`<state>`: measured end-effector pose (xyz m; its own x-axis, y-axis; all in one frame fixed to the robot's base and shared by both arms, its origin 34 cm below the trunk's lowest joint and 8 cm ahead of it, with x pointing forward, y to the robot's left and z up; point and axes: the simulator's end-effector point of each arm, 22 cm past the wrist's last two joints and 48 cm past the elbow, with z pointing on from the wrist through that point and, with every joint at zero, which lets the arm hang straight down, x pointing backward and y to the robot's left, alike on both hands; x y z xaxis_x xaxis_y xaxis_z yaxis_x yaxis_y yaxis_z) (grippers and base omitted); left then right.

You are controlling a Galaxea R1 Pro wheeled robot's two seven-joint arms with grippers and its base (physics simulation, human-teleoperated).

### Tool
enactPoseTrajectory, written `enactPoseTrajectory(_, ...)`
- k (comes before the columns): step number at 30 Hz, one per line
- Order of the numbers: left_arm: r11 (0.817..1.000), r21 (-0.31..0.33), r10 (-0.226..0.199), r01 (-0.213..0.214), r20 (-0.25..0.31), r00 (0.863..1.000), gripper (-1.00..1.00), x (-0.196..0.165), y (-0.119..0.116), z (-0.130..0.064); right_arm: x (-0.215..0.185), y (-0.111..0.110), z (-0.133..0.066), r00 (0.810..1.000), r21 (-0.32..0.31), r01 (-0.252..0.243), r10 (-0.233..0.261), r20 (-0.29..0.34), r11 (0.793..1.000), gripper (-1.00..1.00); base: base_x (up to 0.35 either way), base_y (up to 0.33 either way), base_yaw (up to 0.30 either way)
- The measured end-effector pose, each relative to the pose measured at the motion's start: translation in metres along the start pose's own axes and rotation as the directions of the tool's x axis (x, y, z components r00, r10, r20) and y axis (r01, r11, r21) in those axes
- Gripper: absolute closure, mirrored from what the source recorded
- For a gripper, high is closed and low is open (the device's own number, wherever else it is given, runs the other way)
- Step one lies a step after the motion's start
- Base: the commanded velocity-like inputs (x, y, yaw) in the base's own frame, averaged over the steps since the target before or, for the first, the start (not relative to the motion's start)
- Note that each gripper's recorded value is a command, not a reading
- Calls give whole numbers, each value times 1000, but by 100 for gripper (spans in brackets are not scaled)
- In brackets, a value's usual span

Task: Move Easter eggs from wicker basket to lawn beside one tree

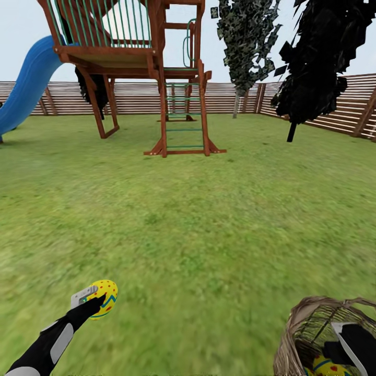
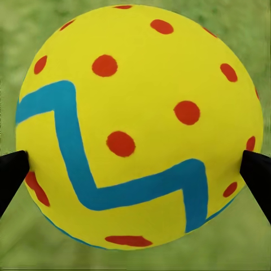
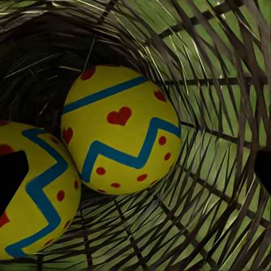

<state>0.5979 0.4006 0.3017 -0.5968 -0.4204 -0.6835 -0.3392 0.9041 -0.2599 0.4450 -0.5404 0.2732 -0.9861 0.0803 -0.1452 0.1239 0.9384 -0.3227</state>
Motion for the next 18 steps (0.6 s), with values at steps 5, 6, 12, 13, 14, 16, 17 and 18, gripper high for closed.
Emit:
enactPoseTrajectory(5, 1000, -8, 1, -1, -19, 1000, 100, 11, 4, 5, 6, 2, 7, 1000, 1, 7, -7, -19, 1000, -100, 0, 0, 0)
enactPoseTrajectory(6, 1000, -9, 1, -2, -23, 1000, 100, 13, 4, 5, 7, 2, 8, 1000, 2, 8, -8, -23, 1000, -100, 0, 0, 0)
enactPoseTrajectory(12, 1000, -10, -1, 1, -49, 999, 100, 29, 2, 11, 14, 5, 16, 999, 3, 17, -17, -46, 1000, -100, 0, 0, 0)
enactPoseTrajectory(13, 1000, -11, -1, 1, -53, 999, 100, 32, 2, 12, 16, 6, 18, 999, 3, 19, -19, -49, 1000, -100, 0, 0, 0)
enactPoseTrajectory(14, 1000, -12, -1, 0, -56, 998, 100, 33, 3, 13, 17, 6, 19, 998, 3, 20, -20, -53, 1000, -100, 0, 0, 0)
enactPoseTrajectory(16, 1000, -11, -1, 0, -53, 999, 100, 32, 5, 14, 19, 8, 22, 998, 2, 25, -24, -61, 1000, -100, 0, 0, 0)
enactPoseTrajectory(17, 1000, -11, 0, -1, -49, 999, 100, 30, 6, 15, 21, 9, 23, 998, 3, 26, -26, -65, 1000, -100, 0, 0, 0)
enactPoseTrajectory(18, 1000, -10, 4, -4, -38, 999, 100, 25, 7, 16, 22, 9, 24, 997, 3, 28, -28, -69, 1000, -100, 0, 0, 0)
